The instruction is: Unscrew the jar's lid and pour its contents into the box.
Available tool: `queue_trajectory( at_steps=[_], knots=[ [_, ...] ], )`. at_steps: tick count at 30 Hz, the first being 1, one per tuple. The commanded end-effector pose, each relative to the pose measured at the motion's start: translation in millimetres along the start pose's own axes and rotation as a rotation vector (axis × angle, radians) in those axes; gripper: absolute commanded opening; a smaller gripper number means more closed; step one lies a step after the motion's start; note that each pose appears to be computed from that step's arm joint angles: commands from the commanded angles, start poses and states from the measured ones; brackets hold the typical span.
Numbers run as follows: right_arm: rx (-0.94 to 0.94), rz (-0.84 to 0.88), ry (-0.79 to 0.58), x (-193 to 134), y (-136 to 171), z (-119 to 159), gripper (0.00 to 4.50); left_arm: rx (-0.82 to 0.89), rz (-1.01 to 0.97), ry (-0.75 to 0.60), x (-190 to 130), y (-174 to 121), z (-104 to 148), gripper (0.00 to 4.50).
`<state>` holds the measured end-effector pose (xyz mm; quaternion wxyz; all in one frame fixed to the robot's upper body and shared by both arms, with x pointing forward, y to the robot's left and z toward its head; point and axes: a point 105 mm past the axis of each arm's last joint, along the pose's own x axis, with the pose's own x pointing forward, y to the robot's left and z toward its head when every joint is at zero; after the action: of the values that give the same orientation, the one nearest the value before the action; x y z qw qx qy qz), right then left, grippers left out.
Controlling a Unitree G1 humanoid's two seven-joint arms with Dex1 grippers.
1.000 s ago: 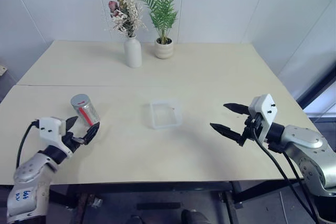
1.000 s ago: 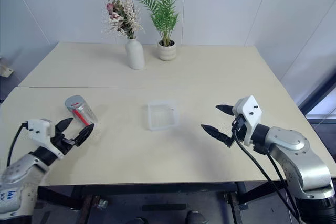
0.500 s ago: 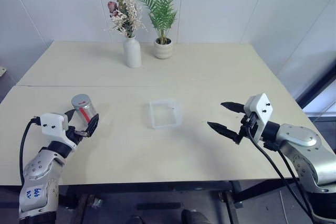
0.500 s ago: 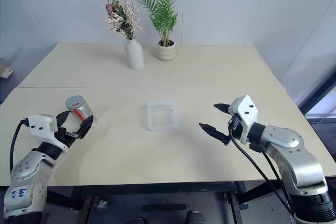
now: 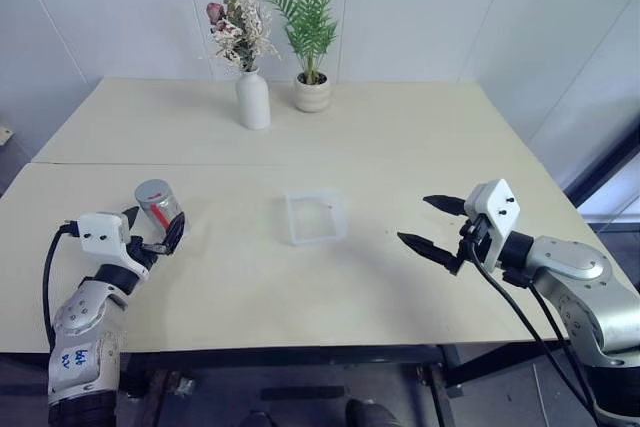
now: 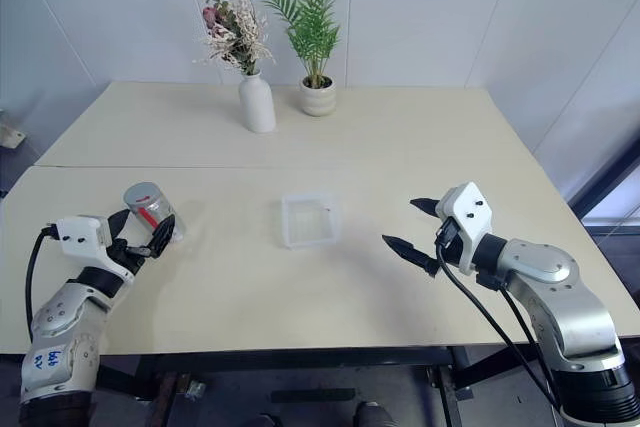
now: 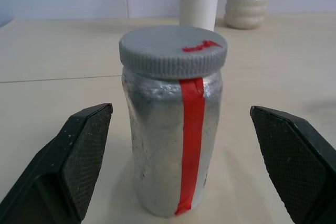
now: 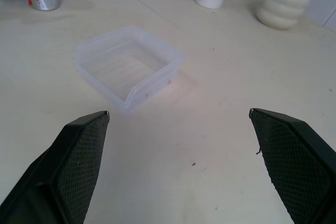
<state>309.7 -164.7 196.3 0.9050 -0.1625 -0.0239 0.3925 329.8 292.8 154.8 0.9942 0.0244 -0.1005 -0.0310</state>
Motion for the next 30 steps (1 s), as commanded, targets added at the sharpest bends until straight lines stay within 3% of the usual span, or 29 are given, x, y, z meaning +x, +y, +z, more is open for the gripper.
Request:
queue_trajectory(
  at_steps=[1, 17, 20, 26, 30],
  knots=[
    [-0.053, -0.023, -0.033, -6.1, -2.9, 13.7, 4.50, 0.013, 0.002, -0.052, 5.1, -1.4, 8.7, 4.48],
    [-0.062, -0.043, -0.013, -13.7, -4.0, 13.8, 4.50, 0.001, -0.009, -0.066, 23.9, -3.4, 3.5, 4.48],
    [-0.062, -0.046, -0.011, -14.3, -4.4, 13.5, 4.50, -0.002, -0.018, -0.080, 25.4, -4.9, 5.4, 3.93],
    [-0.064, -0.050, -0.016, -14.4, -4.6, 14.9, 4.50, -0.009, -0.037, -0.077, 25.5, -7.9, 4.6, 2.20],
    [-0.066, -0.047, -0.043, -11.4, -3.0, 24.8, 4.50, -0.001, -0.100, -0.088, 29.1, -13.0, 14.4, 2.14]
  ],
)
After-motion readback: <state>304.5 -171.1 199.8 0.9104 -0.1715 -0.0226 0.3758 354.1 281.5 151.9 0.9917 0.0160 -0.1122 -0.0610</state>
